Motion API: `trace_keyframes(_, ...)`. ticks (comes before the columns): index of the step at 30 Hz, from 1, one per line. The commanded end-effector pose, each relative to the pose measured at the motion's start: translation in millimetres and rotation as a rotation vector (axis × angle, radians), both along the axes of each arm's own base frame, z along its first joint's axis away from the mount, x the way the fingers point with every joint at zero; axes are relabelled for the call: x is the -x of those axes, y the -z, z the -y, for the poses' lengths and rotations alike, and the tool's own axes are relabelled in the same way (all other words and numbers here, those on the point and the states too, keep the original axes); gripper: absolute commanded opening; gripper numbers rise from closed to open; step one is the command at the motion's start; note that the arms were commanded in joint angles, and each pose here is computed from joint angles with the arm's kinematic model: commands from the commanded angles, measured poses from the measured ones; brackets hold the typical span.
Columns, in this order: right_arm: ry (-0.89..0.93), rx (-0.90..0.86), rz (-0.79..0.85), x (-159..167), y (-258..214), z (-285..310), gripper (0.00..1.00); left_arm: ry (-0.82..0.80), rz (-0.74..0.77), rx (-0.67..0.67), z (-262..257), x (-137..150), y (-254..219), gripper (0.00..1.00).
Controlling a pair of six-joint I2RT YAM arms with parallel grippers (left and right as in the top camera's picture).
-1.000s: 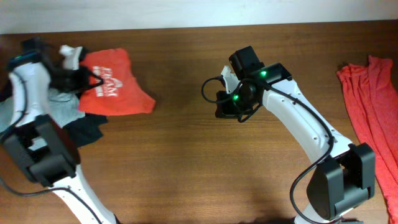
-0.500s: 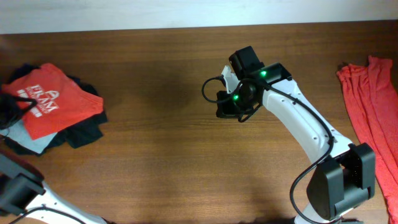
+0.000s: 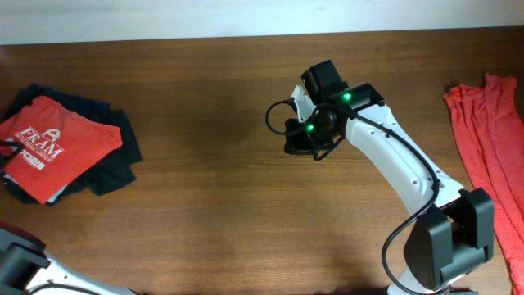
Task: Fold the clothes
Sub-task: 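Release the shirt on the pile and lift the left gripper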
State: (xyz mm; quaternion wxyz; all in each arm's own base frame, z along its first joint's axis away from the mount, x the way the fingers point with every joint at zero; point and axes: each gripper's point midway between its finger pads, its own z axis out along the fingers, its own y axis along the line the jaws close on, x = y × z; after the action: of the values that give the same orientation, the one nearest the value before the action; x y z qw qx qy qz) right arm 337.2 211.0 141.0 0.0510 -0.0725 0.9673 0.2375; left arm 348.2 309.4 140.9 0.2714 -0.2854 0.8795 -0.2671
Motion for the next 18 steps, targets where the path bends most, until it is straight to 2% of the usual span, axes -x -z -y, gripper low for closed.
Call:
trace_keyframes(1, -0.002, 0.023, -0.015, 4, 2, 3, 0.04, -0.151, -0.03, -0.091, -33, 32, -40, 0.65)
trace_keyframes(3, -0.003, 0.029, -0.027, 7, 3, 4, 0.05, -0.244, 0.004, -0.11, -49, 52, -68, 0.65)
trace_keyframes(6, -0.003, 0.028, -0.025, 7, 3, 4, 0.05, -0.296, 0.091, -0.157, -55, 70, -109, 0.63)
trace_keyframes(7, -0.003, 0.029, -0.02, 6, 3, 4, 0.05, -0.301, 0.14, -0.18, -51, 76, -131, 0.52)
trace_keyframes(9, 0.002, 0.043, -0.013, 4, 4, 6, 0.05, -0.291, 0.162, -0.207, -43, 75, -146, 0.34)
trace_keyframes(10, 0.005, 0.058, -0.008, 3, 5, 8, 0.05, -0.275, 0.168, -0.213, -38, 70, -149, 0.22)
trace_keyframes(11, 0.008, 0.067, -0.005, 2, 5, 10, 0.05, -0.236, 0.171, -0.222, -28, 59, -149, 0.06)
trace_keyframes(12, 0.009, 0.072, -0.003, 2, 6, 11, 0.05, -0.2, 0.172, -0.234, -22, 51, -148, 0.01)
trace_keyframes(14, 0.01, 0.073, -0.002, 2, 6, 11, 0.05, -0.122, 0.132, -0.264, -6, 27, -134, 0.01)
trace_keyframes(18, 0.01, 0.072, -0.003, 2, 6, 11, 0.05, -0.009, -0.114, -0.418, 11, -25, -68, 0.0)
